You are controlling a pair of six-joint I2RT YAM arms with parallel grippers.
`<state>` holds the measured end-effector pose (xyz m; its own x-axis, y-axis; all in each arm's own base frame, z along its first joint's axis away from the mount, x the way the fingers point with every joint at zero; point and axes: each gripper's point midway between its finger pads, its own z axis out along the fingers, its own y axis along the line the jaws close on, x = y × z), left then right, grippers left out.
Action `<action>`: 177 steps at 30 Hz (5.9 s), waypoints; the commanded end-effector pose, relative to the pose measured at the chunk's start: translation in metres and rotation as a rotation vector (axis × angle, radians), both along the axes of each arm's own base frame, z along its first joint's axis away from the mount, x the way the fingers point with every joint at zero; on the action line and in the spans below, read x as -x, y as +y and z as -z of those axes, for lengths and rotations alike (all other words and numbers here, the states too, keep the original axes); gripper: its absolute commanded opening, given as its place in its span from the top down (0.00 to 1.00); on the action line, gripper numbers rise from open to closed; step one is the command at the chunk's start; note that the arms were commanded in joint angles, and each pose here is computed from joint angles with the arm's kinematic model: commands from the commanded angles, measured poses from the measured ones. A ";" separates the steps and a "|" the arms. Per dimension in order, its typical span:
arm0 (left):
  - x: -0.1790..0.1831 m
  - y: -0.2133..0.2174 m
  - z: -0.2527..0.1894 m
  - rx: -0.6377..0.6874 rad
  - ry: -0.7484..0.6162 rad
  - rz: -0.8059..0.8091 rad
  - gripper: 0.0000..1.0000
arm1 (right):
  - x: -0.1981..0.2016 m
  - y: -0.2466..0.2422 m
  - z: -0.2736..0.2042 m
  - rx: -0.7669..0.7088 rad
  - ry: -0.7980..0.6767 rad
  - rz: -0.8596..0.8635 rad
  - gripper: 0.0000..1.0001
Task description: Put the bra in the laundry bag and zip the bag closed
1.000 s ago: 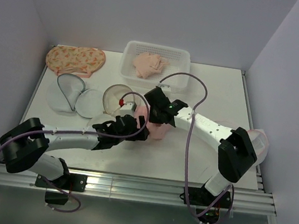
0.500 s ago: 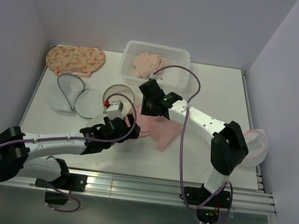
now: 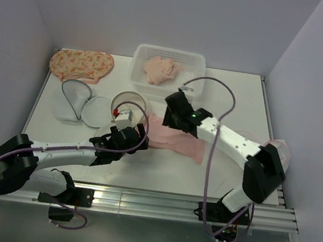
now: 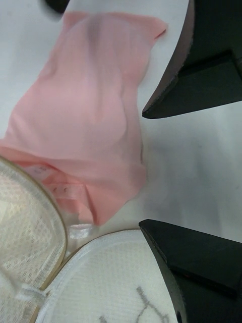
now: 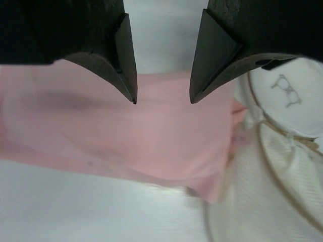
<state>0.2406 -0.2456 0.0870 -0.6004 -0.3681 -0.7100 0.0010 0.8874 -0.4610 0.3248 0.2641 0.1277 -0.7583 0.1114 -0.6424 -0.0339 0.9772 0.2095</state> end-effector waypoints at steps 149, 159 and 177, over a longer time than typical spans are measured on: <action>-0.095 -0.089 0.055 -0.102 0.059 0.093 0.59 | -0.011 -0.058 0.077 -0.531 0.007 0.064 0.13; -0.093 -0.091 0.053 -0.088 0.059 0.108 0.59 | -0.009 -0.057 0.056 -0.574 -0.036 0.067 0.14; -0.091 -0.092 0.048 -0.080 0.057 0.116 0.59 | -0.003 -0.038 0.061 -0.589 -0.011 0.026 0.16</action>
